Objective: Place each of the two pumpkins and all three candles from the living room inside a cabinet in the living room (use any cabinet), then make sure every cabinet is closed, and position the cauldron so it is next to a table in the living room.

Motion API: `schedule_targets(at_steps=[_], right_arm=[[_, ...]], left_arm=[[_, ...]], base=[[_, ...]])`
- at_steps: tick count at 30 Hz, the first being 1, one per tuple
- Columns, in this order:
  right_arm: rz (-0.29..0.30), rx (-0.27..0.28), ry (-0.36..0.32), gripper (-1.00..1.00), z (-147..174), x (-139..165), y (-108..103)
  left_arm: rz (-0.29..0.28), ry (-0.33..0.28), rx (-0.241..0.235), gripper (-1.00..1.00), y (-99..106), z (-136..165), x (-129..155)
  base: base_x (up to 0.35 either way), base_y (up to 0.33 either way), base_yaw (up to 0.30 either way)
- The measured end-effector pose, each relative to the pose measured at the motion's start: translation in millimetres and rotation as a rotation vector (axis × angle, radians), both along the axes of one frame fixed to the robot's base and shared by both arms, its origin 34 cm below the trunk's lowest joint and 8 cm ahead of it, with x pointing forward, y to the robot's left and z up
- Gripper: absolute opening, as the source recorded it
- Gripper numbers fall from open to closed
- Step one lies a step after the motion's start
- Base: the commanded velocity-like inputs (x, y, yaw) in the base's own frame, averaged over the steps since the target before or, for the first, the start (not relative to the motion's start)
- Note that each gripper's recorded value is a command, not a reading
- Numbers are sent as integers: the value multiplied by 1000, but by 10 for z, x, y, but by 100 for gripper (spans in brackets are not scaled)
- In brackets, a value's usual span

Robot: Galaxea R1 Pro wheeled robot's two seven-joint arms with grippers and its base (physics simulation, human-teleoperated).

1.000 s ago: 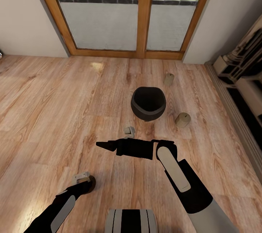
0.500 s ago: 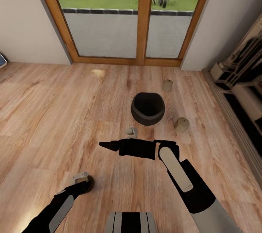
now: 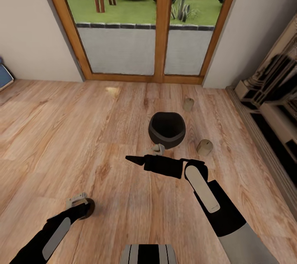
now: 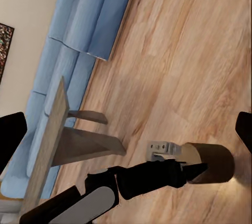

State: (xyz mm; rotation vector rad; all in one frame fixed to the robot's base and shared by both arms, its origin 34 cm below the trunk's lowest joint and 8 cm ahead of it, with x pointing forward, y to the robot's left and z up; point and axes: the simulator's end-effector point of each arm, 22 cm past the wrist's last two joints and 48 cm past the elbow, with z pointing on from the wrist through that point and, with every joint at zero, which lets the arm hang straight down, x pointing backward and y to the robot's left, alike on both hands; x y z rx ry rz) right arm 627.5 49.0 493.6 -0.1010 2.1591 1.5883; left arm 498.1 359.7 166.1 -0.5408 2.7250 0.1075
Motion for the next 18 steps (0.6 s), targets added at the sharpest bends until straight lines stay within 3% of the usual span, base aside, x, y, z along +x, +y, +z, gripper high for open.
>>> schedule_targets(at_steps=[2,3,10,18], right_arm=[[-22,-29,-1,100,-20,47,-47],[-44,-70,4,100,-86,89,-97],[-71,-144,-9,100,-104,134,-176],[-191,-398,10,100,-403,300,-529]], left_arm=[[10,10,-11,-100,20,35,-1],[37,21,-15,-100,112,68,-7],[54,33,-73,-100,112,347,151],[78,41,-111,-100,190,607,232]], base=[[0,0,0],[0,0,0],[0,0,0],[0,0,0]])
